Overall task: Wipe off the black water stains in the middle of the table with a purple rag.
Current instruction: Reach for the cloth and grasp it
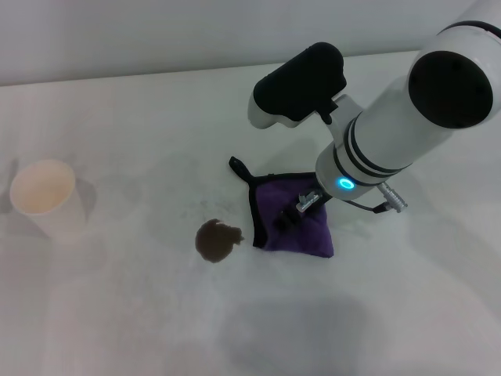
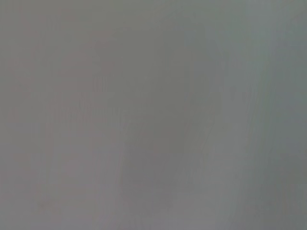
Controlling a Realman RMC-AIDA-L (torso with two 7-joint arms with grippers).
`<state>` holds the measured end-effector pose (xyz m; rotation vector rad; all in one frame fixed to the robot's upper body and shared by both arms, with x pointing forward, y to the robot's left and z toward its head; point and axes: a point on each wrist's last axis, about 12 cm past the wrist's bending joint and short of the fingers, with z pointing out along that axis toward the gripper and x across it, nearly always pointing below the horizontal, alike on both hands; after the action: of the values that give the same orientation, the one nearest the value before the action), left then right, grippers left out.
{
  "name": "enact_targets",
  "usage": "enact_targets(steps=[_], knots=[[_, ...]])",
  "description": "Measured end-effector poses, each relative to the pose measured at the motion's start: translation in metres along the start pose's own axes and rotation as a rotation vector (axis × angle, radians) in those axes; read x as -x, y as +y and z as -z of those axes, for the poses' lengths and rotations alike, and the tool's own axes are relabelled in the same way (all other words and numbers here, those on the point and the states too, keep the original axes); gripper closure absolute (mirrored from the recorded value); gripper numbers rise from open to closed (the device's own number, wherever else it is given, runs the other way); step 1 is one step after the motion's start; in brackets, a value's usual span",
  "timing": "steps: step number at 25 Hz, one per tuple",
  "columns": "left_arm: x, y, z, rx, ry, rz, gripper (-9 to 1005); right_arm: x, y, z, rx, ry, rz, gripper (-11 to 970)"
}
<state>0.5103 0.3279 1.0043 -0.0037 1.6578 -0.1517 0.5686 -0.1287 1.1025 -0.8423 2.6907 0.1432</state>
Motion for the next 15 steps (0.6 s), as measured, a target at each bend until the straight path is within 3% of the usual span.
enact_targets(steps=[11,15], knots=[[0.0005,0.0026,0.0008,0.012,-0.004,0.002,109,0.0013,-0.0009,0.0013,-0.006,0.008,0.005,512],[0.0010,0.0042,0.0012,0.025,-0.009,0.008,109,-0.0028,-0.0061,-0.0020,0.000,0.039,-0.036,678]])
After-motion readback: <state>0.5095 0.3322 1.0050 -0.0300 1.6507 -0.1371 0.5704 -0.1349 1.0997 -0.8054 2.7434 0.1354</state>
